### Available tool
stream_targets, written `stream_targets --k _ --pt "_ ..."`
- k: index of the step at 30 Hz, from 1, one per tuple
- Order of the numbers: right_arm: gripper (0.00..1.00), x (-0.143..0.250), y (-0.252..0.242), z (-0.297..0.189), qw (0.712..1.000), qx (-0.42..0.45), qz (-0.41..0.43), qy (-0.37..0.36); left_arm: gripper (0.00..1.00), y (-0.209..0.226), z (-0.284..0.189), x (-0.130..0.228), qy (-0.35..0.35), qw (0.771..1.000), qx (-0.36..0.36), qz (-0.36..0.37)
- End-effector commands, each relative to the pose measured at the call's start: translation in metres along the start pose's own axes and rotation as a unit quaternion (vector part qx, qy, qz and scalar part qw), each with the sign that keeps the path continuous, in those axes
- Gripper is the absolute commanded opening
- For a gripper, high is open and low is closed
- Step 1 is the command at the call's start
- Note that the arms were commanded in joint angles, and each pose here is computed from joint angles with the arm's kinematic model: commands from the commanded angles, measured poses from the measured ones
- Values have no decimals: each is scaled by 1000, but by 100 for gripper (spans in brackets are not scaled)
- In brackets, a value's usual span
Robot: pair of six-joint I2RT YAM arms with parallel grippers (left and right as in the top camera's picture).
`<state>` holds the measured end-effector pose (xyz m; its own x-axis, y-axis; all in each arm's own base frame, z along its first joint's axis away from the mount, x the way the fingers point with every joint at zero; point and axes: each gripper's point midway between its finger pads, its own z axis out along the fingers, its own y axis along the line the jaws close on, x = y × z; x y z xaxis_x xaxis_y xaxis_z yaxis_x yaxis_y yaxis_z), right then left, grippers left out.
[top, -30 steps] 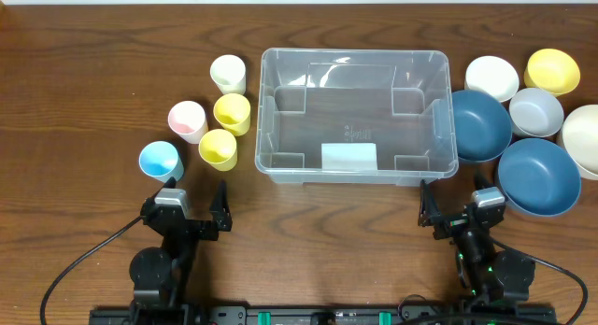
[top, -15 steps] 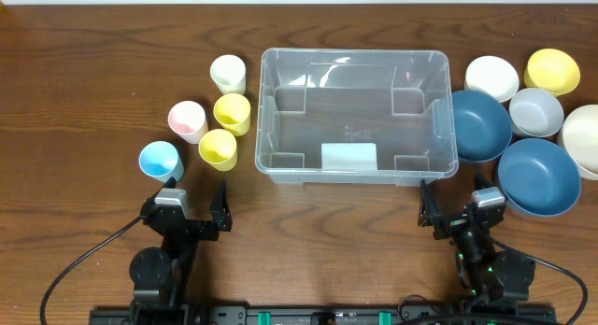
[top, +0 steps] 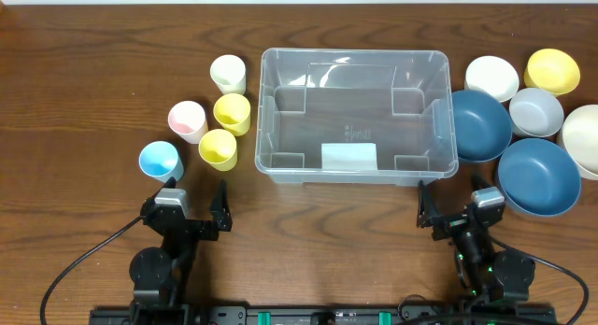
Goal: Pack container
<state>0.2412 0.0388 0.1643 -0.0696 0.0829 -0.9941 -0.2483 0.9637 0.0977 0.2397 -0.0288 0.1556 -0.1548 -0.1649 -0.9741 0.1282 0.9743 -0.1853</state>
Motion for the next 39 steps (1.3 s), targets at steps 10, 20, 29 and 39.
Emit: stream_targets --k 10,20,29,39 --pt "99 -32 51 -10 981 -150 120 -41 98 6 2 15 15 1000 -10 -5" --pt "99 -175 62 -55 980 -120 53 -149 98 6 2 15 15 1000 -10 -5" --pt "99 -197 -29 -70 969 207 107 79 98 6 2 15 15 1000 -10 -5" --pt "99 -150 -40 -43 922 238 191 239 98 6 2 15 16 1000 -10 -5"
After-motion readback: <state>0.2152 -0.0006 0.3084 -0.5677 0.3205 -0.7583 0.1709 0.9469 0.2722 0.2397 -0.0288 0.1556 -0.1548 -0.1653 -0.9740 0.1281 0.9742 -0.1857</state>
